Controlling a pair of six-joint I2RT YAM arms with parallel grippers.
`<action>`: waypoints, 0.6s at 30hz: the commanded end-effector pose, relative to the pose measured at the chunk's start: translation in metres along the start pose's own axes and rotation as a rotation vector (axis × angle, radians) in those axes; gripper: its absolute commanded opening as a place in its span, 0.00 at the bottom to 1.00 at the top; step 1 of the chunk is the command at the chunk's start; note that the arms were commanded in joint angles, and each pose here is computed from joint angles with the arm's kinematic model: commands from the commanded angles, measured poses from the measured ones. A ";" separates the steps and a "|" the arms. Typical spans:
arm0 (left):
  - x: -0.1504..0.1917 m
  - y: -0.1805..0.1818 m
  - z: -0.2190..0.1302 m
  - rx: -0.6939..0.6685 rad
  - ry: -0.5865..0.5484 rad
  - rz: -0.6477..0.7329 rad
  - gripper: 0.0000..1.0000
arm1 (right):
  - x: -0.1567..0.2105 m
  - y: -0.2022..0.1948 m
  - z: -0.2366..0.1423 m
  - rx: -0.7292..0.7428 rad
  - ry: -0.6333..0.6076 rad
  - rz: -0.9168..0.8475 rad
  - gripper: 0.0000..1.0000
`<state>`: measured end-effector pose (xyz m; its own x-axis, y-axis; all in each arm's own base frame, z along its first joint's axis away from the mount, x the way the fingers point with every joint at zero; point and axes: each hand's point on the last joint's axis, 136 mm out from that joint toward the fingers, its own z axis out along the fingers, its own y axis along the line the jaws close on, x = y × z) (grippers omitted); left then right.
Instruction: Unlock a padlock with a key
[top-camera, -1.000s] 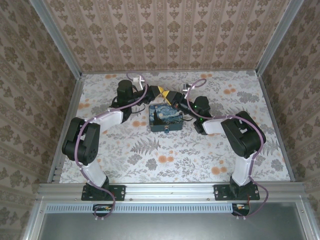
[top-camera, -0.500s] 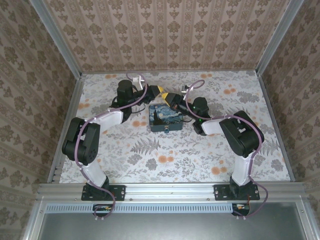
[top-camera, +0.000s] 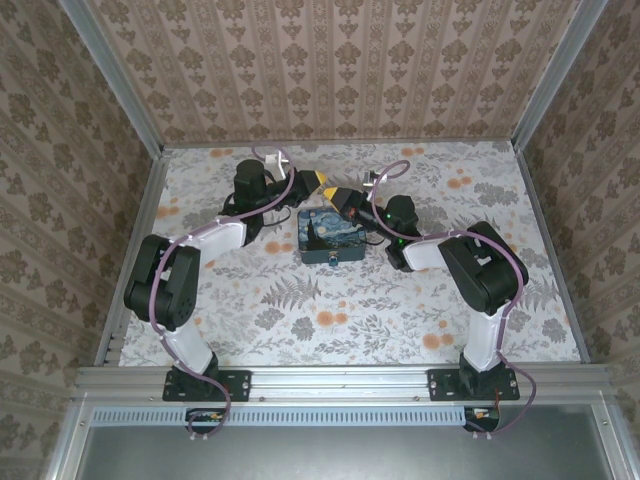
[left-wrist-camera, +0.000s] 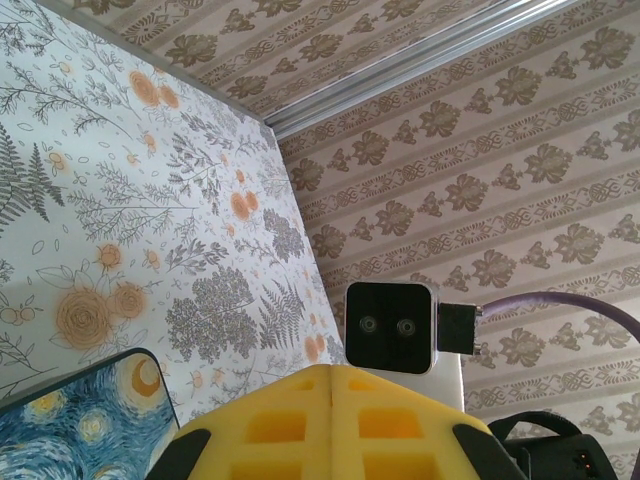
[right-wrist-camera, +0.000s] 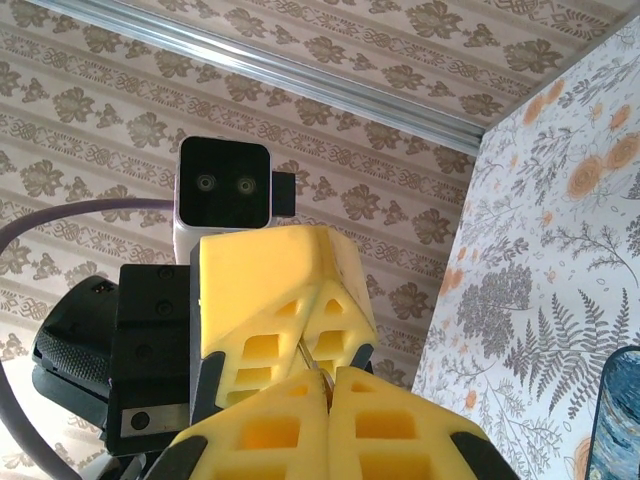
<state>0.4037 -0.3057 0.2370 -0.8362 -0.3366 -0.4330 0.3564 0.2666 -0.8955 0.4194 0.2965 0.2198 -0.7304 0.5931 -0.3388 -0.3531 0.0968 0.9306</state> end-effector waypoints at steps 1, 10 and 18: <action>-0.006 -0.016 -0.002 0.037 -0.023 0.029 0.00 | -0.004 0.001 -0.004 -0.017 -0.030 -0.014 0.00; 0.002 -0.014 -0.006 0.019 -0.015 0.027 0.10 | -0.004 0.005 -0.012 -0.016 -0.041 -0.015 0.00; 0.009 -0.002 -0.016 -0.058 -0.008 0.033 0.59 | 0.003 -0.021 -0.038 0.079 -0.036 0.006 0.00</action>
<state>0.3947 -0.3004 0.2260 -0.8416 -0.3371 -0.4220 0.3247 0.3087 -0.8940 0.4039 0.2781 0.1857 -0.7351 0.6044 -0.3072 -0.2790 0.1433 0.9495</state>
